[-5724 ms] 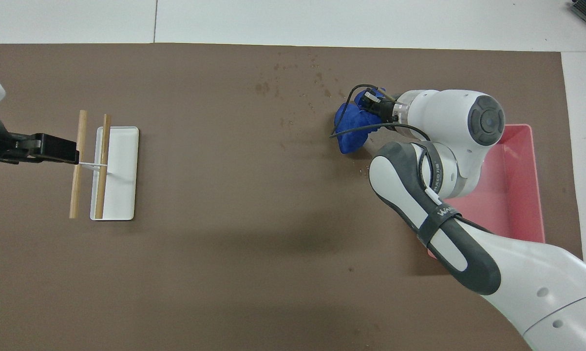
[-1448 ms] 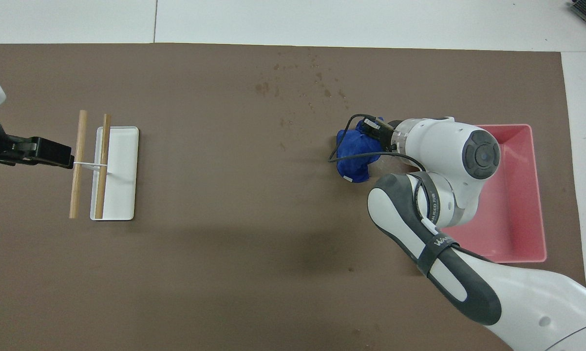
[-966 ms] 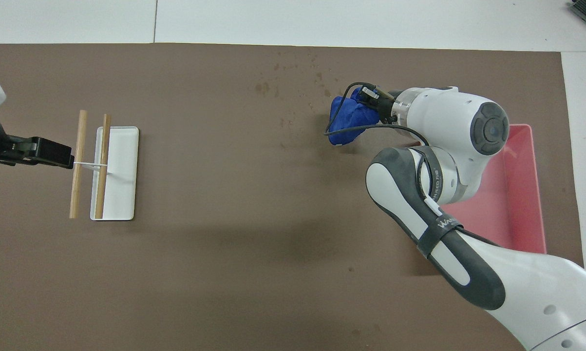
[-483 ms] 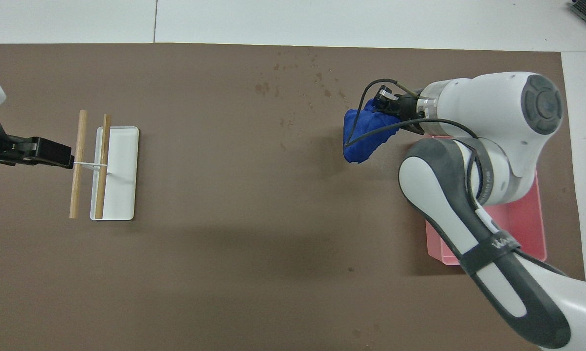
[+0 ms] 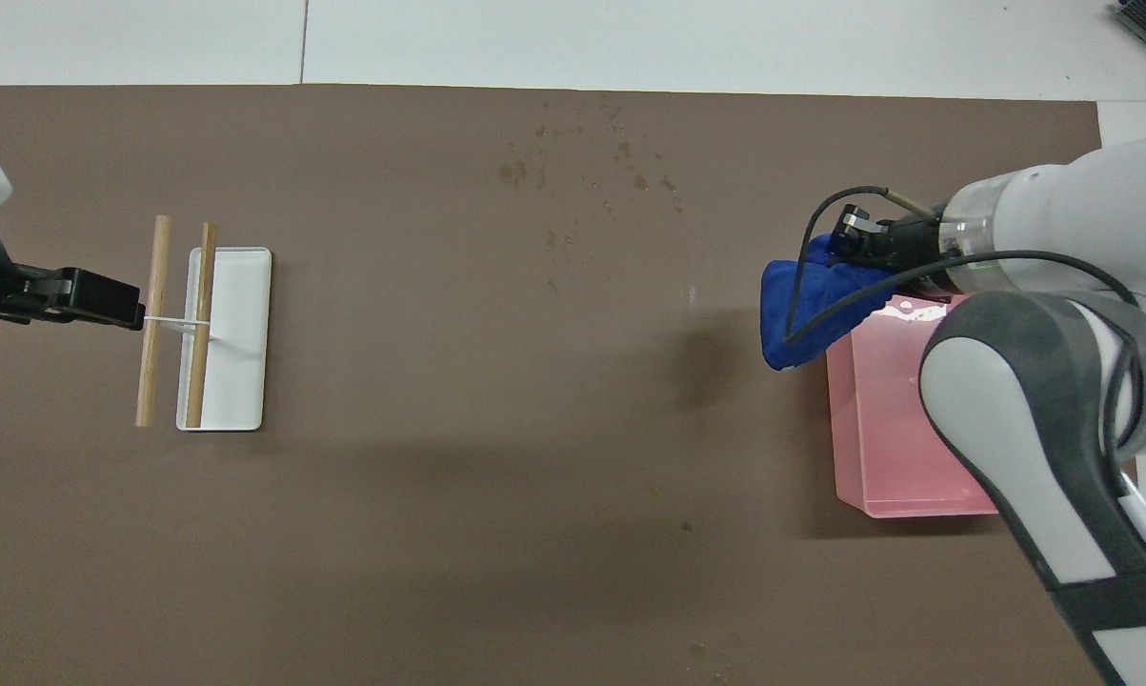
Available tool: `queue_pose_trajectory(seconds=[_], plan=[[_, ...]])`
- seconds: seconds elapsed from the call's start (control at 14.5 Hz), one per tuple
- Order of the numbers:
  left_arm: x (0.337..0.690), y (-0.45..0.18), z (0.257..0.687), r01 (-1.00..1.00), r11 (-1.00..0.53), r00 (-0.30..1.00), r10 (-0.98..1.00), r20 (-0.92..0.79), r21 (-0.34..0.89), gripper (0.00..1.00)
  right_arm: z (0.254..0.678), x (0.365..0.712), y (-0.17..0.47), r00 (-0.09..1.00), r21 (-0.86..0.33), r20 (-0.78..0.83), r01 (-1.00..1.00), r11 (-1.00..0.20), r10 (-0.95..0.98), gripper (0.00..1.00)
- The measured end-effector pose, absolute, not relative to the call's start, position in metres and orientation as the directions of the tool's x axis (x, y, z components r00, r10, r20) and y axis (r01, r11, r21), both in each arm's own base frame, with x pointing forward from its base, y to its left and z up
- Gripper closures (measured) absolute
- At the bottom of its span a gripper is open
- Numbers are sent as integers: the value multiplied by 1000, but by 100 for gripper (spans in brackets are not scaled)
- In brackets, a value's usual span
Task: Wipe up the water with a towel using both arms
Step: 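Carry the towel into the pink bin with the right gripper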
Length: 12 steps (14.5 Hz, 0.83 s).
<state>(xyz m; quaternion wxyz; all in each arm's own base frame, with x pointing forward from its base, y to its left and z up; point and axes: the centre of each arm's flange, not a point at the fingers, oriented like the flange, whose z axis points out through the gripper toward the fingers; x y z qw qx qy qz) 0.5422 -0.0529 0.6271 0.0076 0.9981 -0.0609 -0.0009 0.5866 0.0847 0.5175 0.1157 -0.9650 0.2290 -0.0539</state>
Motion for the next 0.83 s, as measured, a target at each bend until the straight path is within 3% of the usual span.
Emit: queue_pose_trajectory(seconds=[0.41, 0.83], plan=[[542, -53, 627, -122, -992, 993, -122, -1, 15, 0, 500, 544, -12, 946, -94, 32, -319, -943, -323, 84], [542, -53, 627, -121, -992, 993, -122, -1, 15, 0, 413, 525, -57, 961, -37, -57, -271, -962, -269, 84]])
